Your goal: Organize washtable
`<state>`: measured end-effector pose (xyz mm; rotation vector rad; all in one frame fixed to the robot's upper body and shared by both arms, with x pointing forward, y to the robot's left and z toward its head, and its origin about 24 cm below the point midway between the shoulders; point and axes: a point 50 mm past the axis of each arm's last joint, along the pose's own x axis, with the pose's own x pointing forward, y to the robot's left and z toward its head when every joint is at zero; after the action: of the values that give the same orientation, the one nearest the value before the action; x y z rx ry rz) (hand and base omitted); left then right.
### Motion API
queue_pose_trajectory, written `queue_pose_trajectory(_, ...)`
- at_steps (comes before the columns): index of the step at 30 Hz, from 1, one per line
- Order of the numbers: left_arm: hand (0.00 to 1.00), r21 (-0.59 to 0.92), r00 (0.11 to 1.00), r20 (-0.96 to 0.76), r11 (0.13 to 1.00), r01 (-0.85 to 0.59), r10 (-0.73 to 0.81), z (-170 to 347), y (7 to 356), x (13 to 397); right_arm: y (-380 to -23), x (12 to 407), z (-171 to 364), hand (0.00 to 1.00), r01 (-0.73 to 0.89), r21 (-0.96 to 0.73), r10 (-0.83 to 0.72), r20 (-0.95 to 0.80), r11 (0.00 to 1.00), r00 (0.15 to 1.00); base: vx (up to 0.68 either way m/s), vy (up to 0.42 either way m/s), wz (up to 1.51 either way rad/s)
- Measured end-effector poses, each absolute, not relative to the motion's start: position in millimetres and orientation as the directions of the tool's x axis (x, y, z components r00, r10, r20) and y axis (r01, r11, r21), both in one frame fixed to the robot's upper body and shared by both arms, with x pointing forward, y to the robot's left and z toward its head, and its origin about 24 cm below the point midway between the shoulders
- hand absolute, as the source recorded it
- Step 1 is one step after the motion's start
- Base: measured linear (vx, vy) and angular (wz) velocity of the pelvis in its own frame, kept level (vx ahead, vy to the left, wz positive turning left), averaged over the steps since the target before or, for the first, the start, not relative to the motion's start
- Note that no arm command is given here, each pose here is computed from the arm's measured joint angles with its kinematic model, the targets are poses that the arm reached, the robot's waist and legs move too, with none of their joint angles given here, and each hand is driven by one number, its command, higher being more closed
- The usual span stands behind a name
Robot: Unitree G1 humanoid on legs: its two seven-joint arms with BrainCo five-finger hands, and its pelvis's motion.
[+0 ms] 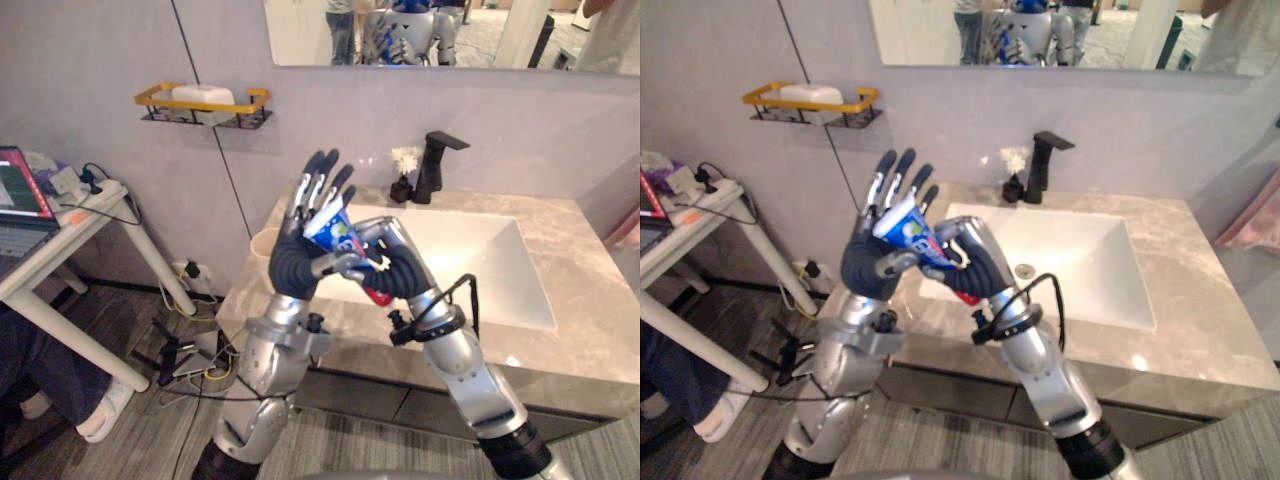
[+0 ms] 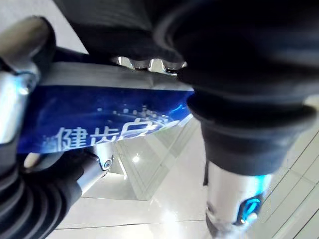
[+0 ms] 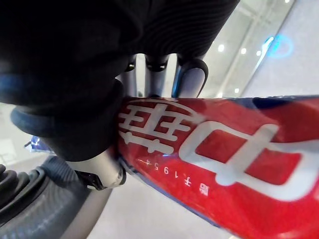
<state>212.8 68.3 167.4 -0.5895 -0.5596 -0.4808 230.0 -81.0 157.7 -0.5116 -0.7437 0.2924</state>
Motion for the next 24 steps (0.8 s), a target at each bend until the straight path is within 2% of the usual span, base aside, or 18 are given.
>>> queue_pose_trajectory(24,1.00,-0.377,0.733,0.635,0.730,0.570,-0.245,171.2,65.2,216.4,-73.9,230.4,155.6,1.00,-0.104,-0.549,0.455,0.556,0.830,0.696,0.00,-0.001,-0.01)
